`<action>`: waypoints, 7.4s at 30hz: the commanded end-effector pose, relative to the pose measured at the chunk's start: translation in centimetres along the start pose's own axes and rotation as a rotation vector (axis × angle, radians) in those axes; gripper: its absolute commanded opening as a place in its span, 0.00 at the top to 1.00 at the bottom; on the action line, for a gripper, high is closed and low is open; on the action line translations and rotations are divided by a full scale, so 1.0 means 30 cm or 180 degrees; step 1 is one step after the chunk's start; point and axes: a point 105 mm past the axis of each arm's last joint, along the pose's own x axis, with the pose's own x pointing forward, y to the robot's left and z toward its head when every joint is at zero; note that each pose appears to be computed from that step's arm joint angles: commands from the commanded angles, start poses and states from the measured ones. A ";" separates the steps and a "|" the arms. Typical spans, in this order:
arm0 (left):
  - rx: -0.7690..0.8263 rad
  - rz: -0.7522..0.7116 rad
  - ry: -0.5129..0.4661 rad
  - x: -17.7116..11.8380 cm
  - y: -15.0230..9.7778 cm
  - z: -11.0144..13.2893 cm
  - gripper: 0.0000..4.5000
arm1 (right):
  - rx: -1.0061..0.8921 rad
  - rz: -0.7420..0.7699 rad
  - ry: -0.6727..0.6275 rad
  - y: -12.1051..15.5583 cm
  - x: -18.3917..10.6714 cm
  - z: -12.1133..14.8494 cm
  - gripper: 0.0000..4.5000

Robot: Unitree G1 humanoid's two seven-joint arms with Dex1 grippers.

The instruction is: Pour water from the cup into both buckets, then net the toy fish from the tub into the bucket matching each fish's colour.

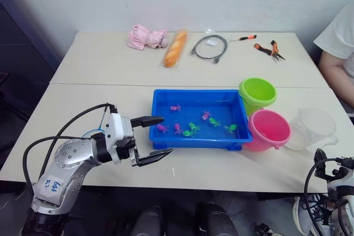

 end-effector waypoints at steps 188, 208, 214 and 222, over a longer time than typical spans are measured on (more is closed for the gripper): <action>-0.0116 0.0498 -0.0663 0.181 0.133 0.060 0.00 | -0.4273 0.0047 -0.1958 0.456 0.347 0.727 0.98; -0.0091 0.0575 -0.0736 0.190 0.145 0.052 0.00 | -0.4909 -0.0128 -0.2438 0.479 0.321 0.753 0.98; -0.0088 0.0569 -0.0736 0.193 0.146 0.051 0.00 | -0.4565 -0.0120 -0.2473 0.465 0.303 0.709 0.98; -0.0058 0.0552 -0.0699 0.196 0.151 0.050 0.00 | -0.2654 -0.0240 -0.1576 0.333 0.335 0.683 0.98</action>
